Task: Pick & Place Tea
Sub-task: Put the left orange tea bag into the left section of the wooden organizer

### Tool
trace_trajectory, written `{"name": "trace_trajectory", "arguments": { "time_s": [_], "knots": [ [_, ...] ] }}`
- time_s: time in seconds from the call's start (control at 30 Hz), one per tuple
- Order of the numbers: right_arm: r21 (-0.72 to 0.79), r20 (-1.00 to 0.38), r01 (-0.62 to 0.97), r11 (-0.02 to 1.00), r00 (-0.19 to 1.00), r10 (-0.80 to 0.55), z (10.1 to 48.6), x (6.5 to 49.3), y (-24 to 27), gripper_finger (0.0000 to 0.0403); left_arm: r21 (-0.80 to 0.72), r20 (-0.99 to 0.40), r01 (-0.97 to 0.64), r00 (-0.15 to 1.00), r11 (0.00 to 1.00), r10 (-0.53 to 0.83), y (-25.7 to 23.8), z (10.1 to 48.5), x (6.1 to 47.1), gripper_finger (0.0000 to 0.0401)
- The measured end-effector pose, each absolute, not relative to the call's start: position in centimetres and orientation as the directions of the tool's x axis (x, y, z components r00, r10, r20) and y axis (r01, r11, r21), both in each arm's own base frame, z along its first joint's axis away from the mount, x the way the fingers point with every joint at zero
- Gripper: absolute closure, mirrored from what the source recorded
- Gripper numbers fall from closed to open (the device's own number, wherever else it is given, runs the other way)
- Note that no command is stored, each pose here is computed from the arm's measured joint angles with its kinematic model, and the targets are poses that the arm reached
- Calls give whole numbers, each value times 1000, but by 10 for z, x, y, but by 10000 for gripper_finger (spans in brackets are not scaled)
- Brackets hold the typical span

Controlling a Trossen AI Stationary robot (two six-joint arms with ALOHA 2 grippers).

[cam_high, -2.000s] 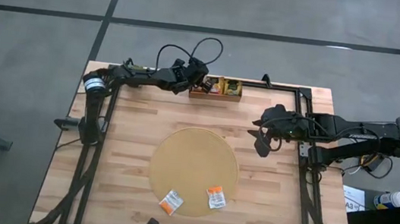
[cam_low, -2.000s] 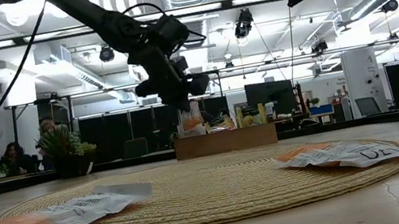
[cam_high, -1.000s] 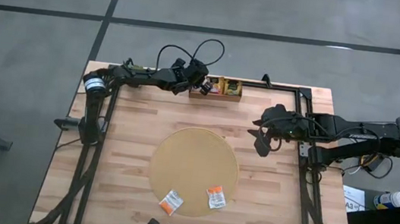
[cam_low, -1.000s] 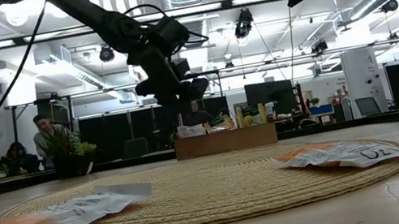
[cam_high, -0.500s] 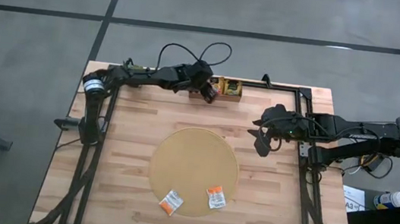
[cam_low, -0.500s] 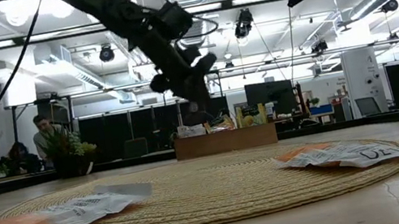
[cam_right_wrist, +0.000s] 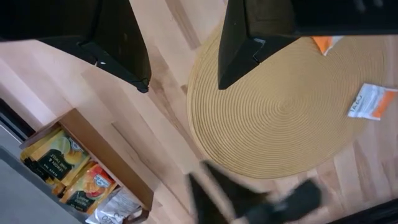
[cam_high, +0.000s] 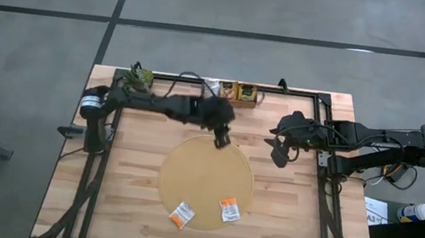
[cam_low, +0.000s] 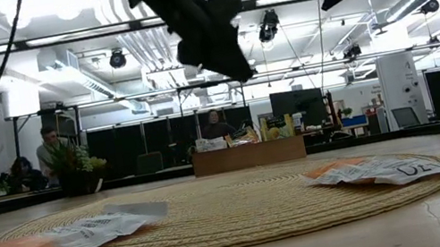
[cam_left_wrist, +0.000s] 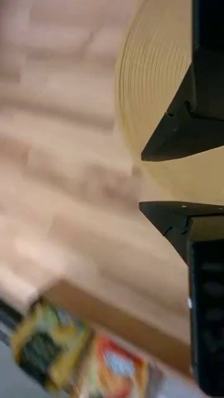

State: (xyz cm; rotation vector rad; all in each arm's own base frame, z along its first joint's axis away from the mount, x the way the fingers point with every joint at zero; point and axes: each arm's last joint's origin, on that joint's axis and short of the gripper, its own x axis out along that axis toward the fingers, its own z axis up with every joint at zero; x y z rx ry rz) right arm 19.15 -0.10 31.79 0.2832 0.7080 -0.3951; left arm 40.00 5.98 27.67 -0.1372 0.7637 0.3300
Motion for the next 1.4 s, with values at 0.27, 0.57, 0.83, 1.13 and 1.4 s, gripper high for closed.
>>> {"name": "trace_trajectory", "arguments": {
  "time_s": [0.27, 0.57, 0.83, 1.13, 1.4],
  "knots": [
    [115, -684, 404, 908, 695, -223, 318, 192, 0, 220, -51, -768, -261, 627, 964, 129, -8, 276, 392, 293],
    [89, -688, 353, 931, 698, -199, 318, 192, 1, 220, -109, -841, -209, 541, 972, 22, -82, 292, 353, 293],
    [64, -690, 305, 950, 701, -179, 317, 192, 1, 220, -71, -844, 131, 521, 989, -129, -141, 295, 332, 293],
    [67, -689, 299, 952, 703, -173, 318, 192, 1, 220, -107, -849, 95, 509, 990, -141, -149, 292, 329, 292],
    [68, -690, 300, 952, 703, -172, 318, 192, 1, 220, -131, -879, 70, 454, 989, -149, -148, 275, 325, 217]
  ]
}}
